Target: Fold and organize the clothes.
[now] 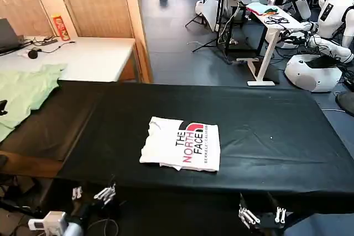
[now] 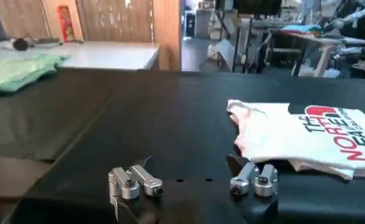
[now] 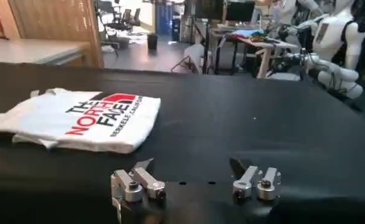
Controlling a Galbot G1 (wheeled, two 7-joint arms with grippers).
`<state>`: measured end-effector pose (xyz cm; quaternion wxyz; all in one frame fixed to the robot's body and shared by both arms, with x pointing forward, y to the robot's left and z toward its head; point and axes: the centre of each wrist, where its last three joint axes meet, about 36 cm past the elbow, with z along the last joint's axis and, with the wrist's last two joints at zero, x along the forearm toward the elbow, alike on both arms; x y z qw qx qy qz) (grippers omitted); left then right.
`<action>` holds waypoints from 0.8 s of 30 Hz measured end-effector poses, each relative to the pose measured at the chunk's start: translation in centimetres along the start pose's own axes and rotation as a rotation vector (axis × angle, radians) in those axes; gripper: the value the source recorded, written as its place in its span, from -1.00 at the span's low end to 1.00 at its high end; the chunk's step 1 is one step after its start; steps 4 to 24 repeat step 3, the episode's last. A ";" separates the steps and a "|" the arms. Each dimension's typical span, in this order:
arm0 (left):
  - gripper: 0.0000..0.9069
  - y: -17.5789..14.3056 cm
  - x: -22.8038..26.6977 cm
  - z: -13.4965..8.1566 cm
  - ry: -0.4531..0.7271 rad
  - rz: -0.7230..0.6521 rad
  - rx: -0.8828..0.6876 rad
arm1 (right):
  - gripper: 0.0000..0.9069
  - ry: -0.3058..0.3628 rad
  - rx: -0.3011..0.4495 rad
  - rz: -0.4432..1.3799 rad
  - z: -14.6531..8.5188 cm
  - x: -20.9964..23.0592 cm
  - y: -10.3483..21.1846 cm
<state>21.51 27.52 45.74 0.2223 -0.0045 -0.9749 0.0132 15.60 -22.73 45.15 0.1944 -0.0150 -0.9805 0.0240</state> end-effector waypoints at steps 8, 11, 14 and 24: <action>0.94 0.0 0.0 -0.1 0.004 0.003 0.001 | 0.94 0.004 -0.001 -0.002 -0.1 0.2 0.0; 0.94 0.0 0.0 -0.1 0.004 0.003 0.001 | 0.94 0.004 -0.001 -0.002 -0.1 0.2 0.0; 0.94 0.0 0.0 -0.1 0.004 0.003 0.001 | 0.94 0.004 -0.001 -0.002 -0.1 0.2 0.0; 0.94 0.0 0.0 -0.1 0.004 0.003 0.001 | 0.94 0.004 -0.001 -0.002 -0.1 0.2 0.0</action>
